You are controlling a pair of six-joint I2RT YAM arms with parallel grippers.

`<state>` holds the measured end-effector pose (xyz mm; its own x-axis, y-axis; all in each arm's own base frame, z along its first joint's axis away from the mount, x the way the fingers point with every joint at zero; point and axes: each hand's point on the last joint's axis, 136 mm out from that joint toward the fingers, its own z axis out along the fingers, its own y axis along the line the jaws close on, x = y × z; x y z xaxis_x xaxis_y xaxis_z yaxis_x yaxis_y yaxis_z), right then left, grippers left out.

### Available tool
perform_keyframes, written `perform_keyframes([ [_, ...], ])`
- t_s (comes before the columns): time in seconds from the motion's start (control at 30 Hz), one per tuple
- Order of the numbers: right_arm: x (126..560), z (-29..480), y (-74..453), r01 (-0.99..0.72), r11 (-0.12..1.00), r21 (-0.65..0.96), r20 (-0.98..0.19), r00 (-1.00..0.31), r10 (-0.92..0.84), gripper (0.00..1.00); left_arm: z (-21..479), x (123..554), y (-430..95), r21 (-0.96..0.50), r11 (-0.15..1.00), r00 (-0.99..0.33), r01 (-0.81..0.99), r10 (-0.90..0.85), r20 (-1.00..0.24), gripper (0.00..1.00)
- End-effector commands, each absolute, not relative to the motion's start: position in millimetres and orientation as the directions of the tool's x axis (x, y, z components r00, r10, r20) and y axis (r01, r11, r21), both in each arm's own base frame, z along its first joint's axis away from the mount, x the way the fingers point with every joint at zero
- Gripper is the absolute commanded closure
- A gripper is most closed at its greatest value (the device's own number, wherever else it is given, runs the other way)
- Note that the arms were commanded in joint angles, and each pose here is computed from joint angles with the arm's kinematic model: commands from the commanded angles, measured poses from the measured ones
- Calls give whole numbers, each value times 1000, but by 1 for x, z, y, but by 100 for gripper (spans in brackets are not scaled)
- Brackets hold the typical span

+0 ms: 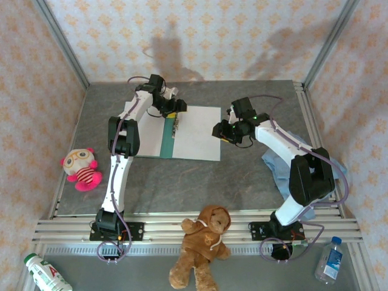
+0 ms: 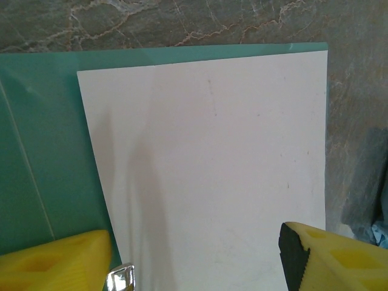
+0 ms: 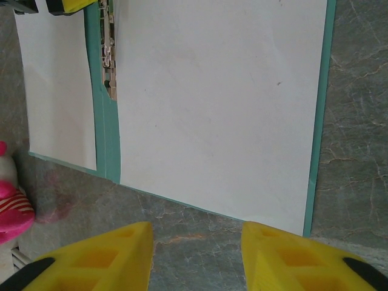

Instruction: Put the files into the folder

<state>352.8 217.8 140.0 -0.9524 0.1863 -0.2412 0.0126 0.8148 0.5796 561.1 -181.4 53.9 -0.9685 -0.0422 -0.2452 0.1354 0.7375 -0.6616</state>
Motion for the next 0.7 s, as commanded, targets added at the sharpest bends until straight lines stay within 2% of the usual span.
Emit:
perform_keyframes([
  [0.0,353,144,217,15,812,584,-239,-952,190,57,65,566,-182,-688,705,-960,170,-39,-277,26],
  [0.67,352,137,216,42,811,583,-216,-955,205,57,85,563,-179,-727,661,-956,185,-50,-288,26],
])
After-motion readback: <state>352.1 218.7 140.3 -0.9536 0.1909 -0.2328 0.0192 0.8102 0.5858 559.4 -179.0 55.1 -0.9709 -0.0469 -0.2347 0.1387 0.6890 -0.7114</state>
